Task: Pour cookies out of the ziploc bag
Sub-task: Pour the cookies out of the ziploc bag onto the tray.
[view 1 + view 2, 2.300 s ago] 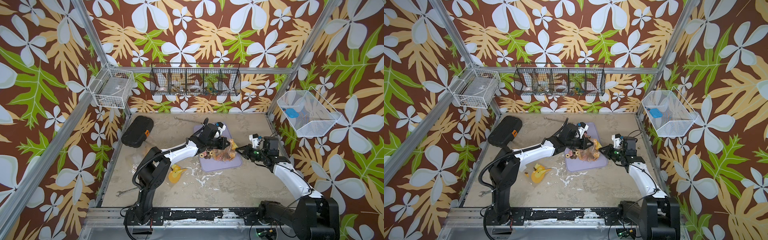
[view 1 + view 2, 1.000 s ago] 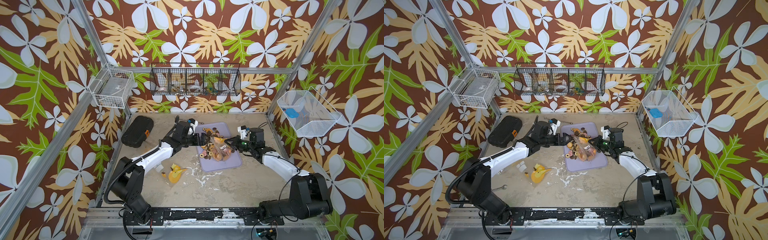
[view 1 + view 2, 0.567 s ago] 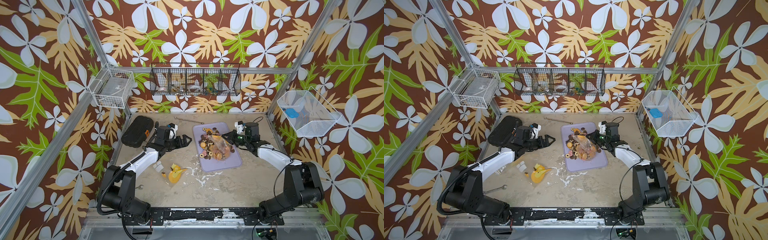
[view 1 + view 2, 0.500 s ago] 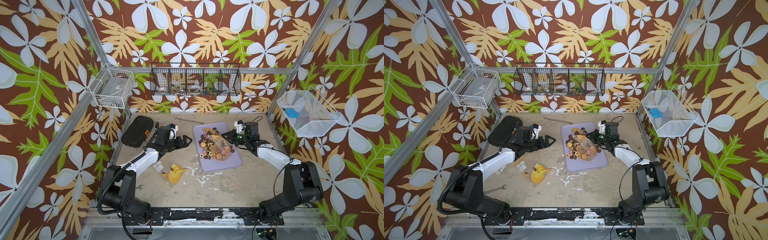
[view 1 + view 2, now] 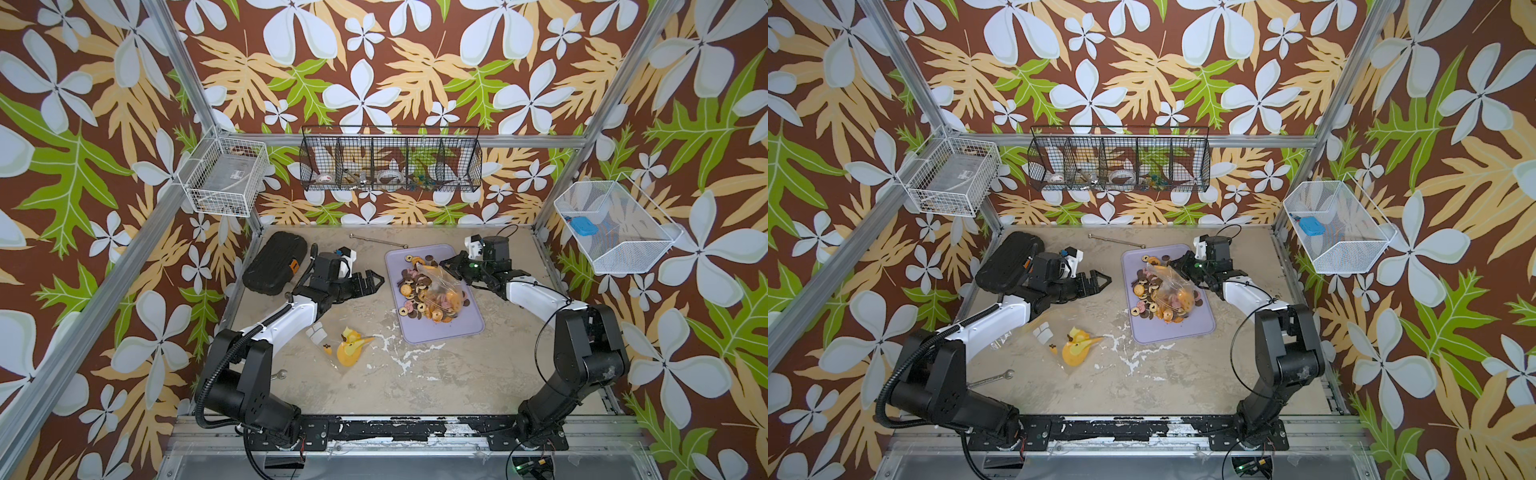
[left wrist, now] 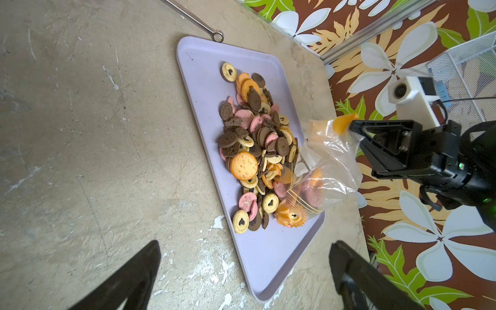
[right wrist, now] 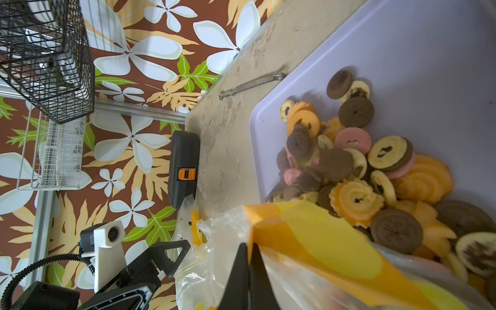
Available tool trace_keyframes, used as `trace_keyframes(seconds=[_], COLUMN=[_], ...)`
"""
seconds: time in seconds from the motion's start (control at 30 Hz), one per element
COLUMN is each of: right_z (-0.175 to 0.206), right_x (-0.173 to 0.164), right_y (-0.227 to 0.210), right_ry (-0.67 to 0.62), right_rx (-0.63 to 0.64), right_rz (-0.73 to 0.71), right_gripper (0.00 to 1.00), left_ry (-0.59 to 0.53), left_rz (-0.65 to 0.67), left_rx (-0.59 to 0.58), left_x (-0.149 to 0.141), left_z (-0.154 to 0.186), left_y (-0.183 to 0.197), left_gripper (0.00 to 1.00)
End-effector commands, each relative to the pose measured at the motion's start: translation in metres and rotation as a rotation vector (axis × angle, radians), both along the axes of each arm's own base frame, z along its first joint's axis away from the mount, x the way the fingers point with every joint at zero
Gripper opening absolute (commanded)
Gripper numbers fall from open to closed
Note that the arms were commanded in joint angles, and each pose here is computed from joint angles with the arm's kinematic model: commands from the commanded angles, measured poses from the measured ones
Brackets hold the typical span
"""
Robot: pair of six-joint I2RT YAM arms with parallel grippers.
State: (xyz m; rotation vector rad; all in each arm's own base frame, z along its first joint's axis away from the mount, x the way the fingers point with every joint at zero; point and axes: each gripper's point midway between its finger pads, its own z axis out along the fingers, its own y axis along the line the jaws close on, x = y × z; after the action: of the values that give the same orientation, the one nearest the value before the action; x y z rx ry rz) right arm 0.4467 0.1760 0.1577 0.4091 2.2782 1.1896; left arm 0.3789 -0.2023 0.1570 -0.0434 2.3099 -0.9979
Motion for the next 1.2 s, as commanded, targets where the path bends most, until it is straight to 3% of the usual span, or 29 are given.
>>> trace_keyframes(seconds=[0.0,0.27,0.5,0.67,1.0,1.17], right_z=[0.000,0.036,-0.005,-0.011,0.061,-0.005], right_x=[0.003,0.003,-0.022,-0.043,-0.043,-0.066], right_y=[0.002,0.005,0.001,-0.004,-0.002,-0.001], right_ry=[-0.009,-0.067,0.002,0.012,-0.114,-0.008], right_rx=[0.020,0.022,0.030,0.020,0.000,0.007], right_rz=[-0.005,0.001,-0.010,-0.022,0.003,0.032], right_gripper=[0.00,0.00,0.00,0.00,0.00,0.00], left_ry=[-0.024,-0.015,-0.023,-0.018,-0.019,-0.023], left_rz=[-0.003,-0.010,-0.011,-0.011,-0.010,-0.011], left_rx=[0.004,-0.006,-0.004,-0.007,-0.006,-0.005], left_x=[0.002,0.002,0.001,0.001,0.001,0.001], left_z=[0.003,0.000,0.002,0.001,0.001,0.002], left_y=[0.000,-0.002,-0.001,-0.002,-0.001,-0.001], left_gripper=[1.00,1.00,1.00,1.00,1.00,1.00])
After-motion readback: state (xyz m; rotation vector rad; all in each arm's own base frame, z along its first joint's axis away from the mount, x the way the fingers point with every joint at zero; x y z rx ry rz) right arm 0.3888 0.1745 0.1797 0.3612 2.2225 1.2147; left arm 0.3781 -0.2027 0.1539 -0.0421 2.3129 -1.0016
